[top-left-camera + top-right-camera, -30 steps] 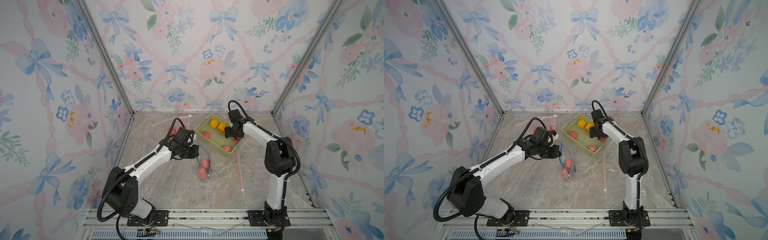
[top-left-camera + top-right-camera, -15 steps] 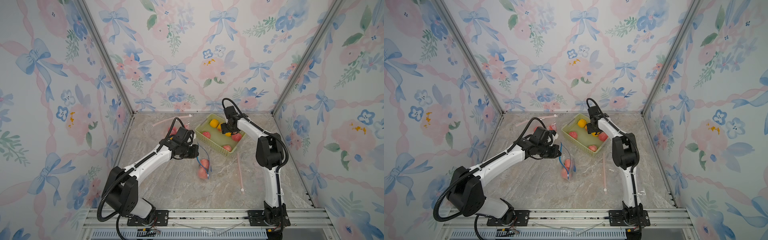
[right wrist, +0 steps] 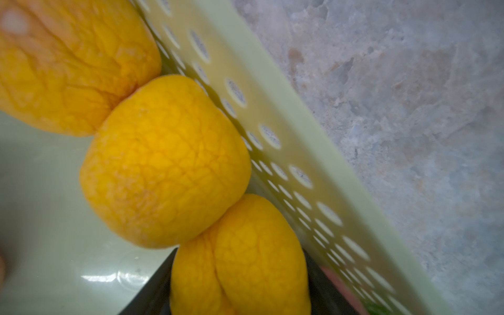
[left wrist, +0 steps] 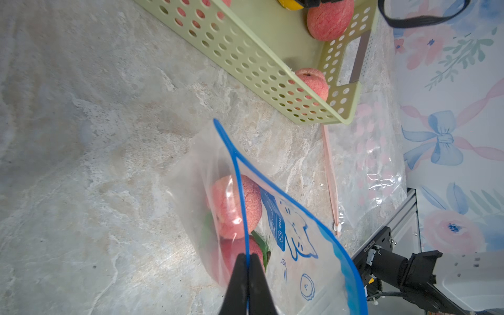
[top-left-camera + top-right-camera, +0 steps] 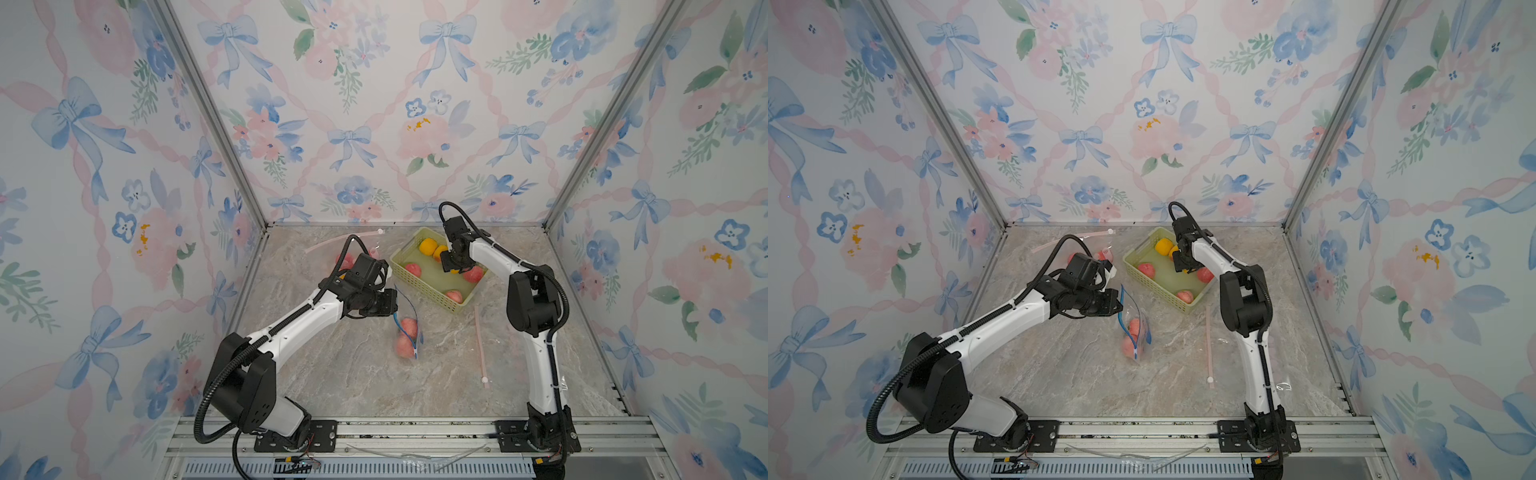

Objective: Place the peach in a zip-top bag and seal the zipper
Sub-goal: Pick up the peach from the basket, then place the peach in the zipper food storage bag, then pick up the peach from the basket, then place the peach in the zipper food storage bag.

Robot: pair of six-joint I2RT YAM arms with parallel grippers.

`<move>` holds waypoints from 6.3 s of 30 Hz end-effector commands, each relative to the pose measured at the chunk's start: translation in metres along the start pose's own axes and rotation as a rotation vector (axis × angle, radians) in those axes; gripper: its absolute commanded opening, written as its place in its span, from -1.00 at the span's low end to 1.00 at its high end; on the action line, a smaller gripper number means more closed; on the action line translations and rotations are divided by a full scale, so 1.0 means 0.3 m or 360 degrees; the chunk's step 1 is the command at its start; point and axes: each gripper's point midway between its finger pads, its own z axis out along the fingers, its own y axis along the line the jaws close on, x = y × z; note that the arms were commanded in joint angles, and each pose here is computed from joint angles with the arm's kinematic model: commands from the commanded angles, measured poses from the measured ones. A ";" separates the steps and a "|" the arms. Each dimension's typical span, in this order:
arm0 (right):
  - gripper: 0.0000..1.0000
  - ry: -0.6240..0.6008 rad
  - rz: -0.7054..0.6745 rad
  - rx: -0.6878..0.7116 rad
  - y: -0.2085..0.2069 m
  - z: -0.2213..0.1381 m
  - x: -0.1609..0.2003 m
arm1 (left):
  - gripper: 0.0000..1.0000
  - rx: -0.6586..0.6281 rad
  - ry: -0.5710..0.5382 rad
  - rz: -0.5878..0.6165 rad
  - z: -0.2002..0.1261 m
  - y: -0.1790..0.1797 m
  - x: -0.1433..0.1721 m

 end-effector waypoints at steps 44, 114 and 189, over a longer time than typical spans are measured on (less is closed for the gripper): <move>-0.19 -0.0301 0.0006 -0.0954 0.675 -0.801 0.510 | -1.00 0.0030 -0.0100 -0.0060 -0.009 -0.022 -0.045; 0.35 0.0368 0.0221 -0.0267 0.116 -0.256 0.331 | -1.00 0.0174 -0.0055 -0.0092 -0.010 -0.044 -0.019; -0.36 -0.0512 0.0307 -0.1268 0.661 -0.887 0.341 | -1.00 0.0150 -0.0086 -0.0155 0.009 -0.033 -0.056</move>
